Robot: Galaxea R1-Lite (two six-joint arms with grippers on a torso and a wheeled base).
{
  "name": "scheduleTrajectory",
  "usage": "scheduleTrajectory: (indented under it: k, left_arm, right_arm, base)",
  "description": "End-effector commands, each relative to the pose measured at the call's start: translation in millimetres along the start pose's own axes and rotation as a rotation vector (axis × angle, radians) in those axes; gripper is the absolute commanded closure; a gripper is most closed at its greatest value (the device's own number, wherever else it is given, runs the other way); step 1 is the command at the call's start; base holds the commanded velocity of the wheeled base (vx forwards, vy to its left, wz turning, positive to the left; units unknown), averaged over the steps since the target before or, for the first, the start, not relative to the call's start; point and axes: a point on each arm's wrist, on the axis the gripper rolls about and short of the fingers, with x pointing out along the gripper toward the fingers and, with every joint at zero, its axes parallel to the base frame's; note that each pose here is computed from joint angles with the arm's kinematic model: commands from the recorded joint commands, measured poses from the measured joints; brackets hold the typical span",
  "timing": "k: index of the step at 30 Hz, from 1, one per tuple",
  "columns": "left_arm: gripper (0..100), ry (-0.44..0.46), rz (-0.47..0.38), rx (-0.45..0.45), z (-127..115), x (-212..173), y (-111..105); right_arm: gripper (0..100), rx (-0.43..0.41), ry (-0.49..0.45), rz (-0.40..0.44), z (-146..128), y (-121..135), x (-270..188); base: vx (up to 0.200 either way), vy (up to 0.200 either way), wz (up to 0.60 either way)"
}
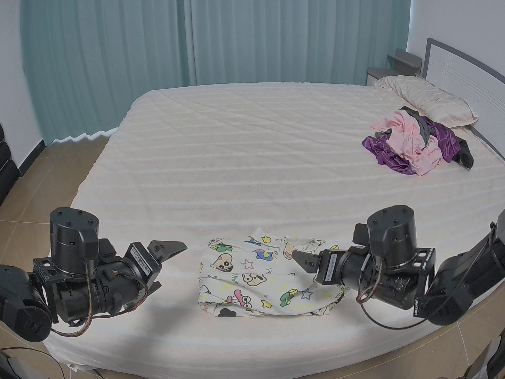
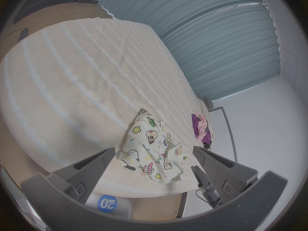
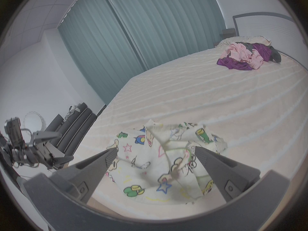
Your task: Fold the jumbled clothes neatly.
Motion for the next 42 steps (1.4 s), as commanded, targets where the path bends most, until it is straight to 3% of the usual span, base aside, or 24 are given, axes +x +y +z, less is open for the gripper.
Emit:
scheduleTrajectory:
  k: [1, 12, 13, 19, 26, 33, 39, 40, 42]
  left_arm:
    - [0, 0.0, 0.003, -0.001, 0, 0, 0]
    - [0, 0.002, 0.004, -0.001, 0, 1, 0]
    - [0, 0.002, 0.004, -0.001, 0, 1, 0]
    - [0, 0.001, 0.002, -0.001, 0, 0, 0]
    - [0, 0.002, 0.004, -0.001, 0, 1, 1]
    - [0, 0.005, 0.009, 0.0, -1, 2, 1]
    - [0, 0.008, 0.011, -0.001, -1, 2, 2]
    - [0, 0.007, 0.009, -0.001, -1, 2, 2]
    - [0, 0.007, 0.009, -0.001, -1, 2, 2]
  right_arm:
    - [0, 0.016, 0.038, 0.009, 12, -1, 28]
    - [0, -0.125, 0.178, 0.014, -17, -2, 79]
    - [100, -0.128, 0.179, 0.014, -17, -2, 79]
    - [100, -0.132, 0.14, 0.01, -3, -7, 61]
    - [100, -0.04, 0.1, -0.024, 12, -27, 22]
    - [100, 0.059, 0.177, -0.075, -14, -44, -7]
    - [100, 0.169, 0.195, -0.096, -25, -45, 1]
    - [0, 0.185, 0.18, -0.084, -24, -44, 2]
    - [0, 0.198, 0.153, -0.065, -22, -44, 1]
  base:
    - [0.0, 0.0, 0.0]
    - [0.0, 0.0, 0.0]
    - [0.0, 0.0, 0.0]
    - [0.0, 0.0, 0.0]
    - [0.0, 0.0, 0.0]
    - [0.0, 0.0, 0.0]
    - [0.0, 0.0, 0.0]
    - [0.0, 0.0, 0.0]
    - [0.0, 0.0, 0.0]
